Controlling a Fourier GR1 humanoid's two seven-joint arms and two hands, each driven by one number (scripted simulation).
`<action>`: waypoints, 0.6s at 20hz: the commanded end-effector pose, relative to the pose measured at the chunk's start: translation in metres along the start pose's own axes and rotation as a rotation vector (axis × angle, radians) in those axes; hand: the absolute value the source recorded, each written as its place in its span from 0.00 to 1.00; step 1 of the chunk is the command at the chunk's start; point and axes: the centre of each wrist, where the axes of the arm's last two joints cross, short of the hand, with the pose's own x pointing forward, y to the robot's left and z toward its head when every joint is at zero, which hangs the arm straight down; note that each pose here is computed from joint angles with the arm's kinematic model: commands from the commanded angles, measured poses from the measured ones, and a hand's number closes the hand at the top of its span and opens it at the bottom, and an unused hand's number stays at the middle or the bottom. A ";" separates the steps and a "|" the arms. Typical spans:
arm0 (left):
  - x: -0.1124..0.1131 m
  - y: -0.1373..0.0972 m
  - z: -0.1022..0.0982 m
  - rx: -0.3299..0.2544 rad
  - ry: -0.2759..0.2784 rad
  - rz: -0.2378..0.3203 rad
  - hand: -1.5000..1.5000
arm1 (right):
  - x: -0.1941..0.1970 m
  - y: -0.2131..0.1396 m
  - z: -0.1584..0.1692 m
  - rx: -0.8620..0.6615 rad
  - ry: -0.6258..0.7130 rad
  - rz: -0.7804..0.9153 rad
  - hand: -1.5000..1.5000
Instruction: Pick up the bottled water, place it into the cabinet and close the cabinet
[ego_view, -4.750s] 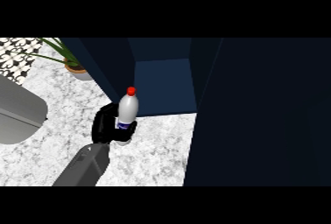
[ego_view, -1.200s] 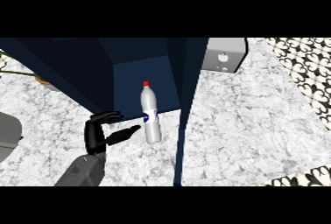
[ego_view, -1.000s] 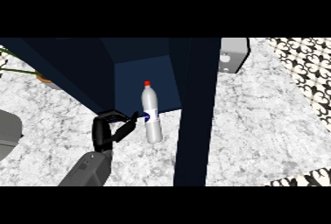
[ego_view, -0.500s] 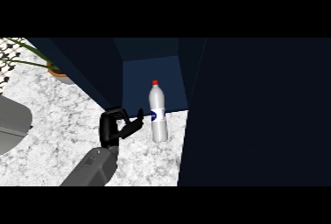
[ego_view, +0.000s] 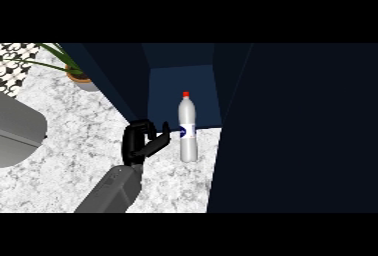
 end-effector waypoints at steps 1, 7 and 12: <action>0.051 -0.058 -0.030 -0.249 -0.176 0.196 1.00 | 0.004 0.001 0.009 0.026 0.021 -0.007 1.00; 0.040 -0.061 -0.011 -0.360 -0.149 0.317 1.00 | 0.032 0.014 0.019 0.074 0.037 0.007 1.00; 0.041 -0.037 0.006 -0.399 -0.157 0.343 1.00 | 0.037 0.046 0.040 0.097 0.020 0.008 1.00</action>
